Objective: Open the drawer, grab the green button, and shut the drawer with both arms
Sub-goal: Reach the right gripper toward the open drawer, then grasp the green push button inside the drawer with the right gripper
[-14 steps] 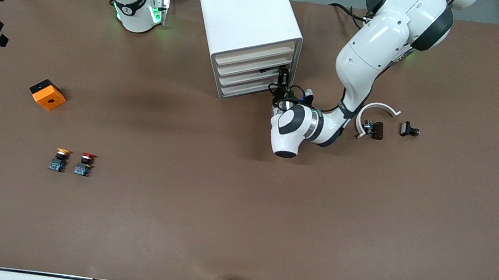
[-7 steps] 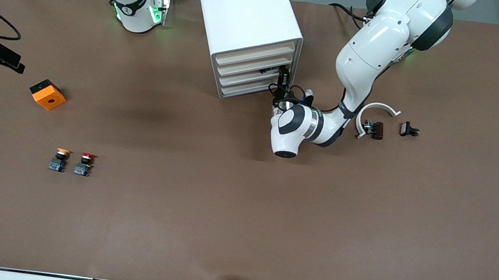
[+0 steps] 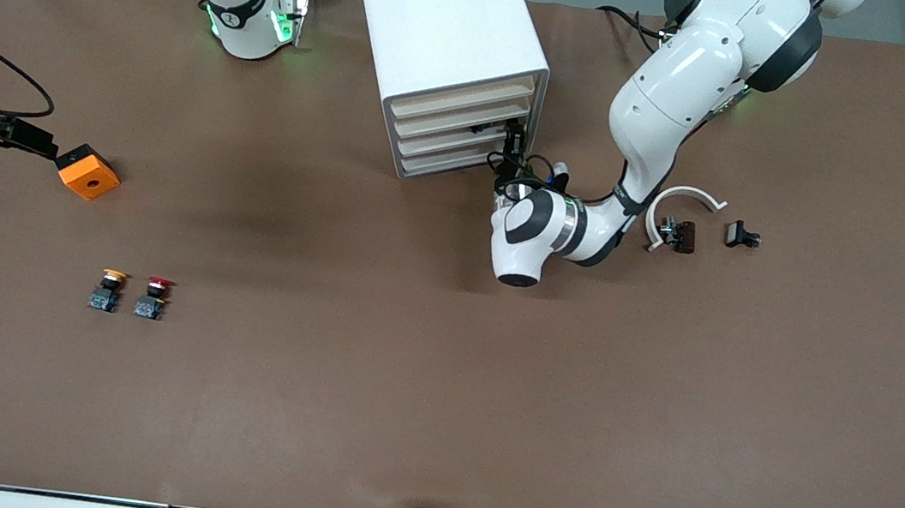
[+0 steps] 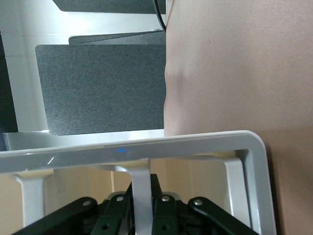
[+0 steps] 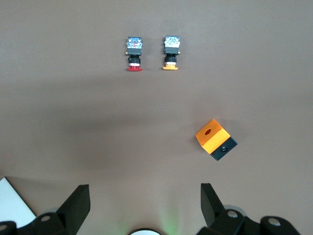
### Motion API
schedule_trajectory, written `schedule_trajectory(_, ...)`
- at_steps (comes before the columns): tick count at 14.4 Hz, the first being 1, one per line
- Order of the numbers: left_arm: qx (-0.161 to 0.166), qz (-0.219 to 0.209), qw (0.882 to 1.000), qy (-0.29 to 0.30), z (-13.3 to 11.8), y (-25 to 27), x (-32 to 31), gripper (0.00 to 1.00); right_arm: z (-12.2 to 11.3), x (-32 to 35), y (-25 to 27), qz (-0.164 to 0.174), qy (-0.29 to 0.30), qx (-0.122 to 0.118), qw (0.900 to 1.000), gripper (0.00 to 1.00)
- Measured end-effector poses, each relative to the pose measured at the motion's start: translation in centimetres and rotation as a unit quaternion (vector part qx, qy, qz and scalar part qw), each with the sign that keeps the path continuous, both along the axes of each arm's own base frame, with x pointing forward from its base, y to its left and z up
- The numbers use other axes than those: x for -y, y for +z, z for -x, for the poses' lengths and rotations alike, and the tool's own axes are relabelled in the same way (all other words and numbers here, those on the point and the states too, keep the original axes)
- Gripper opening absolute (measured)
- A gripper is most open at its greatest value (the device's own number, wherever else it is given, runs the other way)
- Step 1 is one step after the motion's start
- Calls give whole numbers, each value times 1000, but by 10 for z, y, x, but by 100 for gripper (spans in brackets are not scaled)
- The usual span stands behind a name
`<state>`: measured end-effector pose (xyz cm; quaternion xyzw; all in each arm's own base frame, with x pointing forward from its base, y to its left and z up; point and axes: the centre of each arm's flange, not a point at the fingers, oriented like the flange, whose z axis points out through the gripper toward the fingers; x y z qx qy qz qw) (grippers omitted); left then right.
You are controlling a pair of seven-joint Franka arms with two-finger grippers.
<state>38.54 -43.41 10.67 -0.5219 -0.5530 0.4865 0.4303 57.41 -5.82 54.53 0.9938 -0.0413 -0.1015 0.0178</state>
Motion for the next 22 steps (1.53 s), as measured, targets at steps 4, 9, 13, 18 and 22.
schedule_trajectory(4,0,1,1000,2,-1,0,-1,10,-3,-63,1,28,-97,7,995,100)
schedule_trajectory(9,0,4,1000,18,-10,1,-7,10,3,-181,-17,29,-158,-3,987,100)
schedule_trajectory(13,17,9,998,54,-46,6,-29,10,14,-279,-40,26,-205,9,978,100)
schedule_trajectory(18,28,12,997,67,-58,8,-34,11,29,-367,-68,14,-271,23,962,100)
schedule_trajectory(22,34,17,995,88,-71,10,-41,13,57,-441,-94,14,-302,38,953,100)
